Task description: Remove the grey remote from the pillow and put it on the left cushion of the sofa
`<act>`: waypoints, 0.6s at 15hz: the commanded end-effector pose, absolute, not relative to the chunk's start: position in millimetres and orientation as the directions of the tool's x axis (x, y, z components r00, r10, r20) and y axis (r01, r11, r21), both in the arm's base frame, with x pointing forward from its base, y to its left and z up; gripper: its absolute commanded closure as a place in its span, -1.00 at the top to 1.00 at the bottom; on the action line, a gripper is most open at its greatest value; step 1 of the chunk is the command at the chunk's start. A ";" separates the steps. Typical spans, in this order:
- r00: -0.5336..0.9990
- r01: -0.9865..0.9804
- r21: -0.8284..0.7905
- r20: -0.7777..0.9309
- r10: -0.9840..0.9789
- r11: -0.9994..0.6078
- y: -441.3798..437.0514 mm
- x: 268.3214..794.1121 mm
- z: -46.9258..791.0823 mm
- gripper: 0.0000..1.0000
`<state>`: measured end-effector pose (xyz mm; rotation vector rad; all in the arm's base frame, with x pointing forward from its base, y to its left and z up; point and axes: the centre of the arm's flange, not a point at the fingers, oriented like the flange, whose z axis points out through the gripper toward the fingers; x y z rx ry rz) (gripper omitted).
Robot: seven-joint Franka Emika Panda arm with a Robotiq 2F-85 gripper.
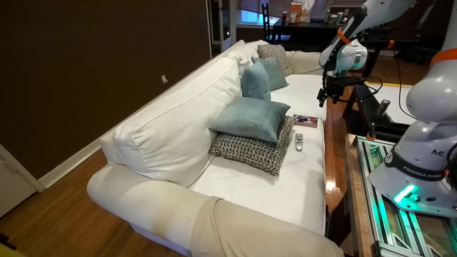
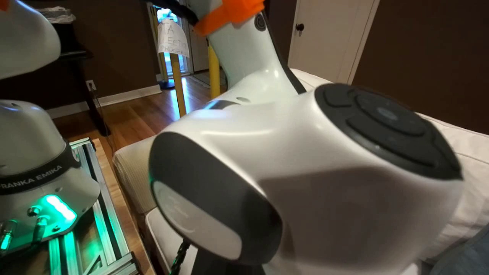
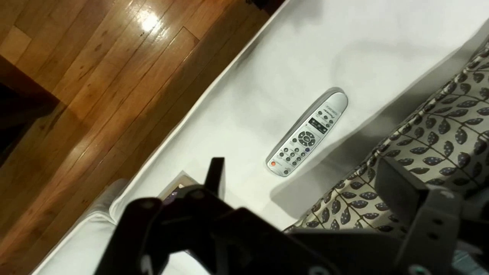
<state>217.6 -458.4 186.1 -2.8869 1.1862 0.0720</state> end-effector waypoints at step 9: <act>0.715 -0.698 0.012 -0.041 -0.698 -0.716 -459.5 218.2 194.1 1.00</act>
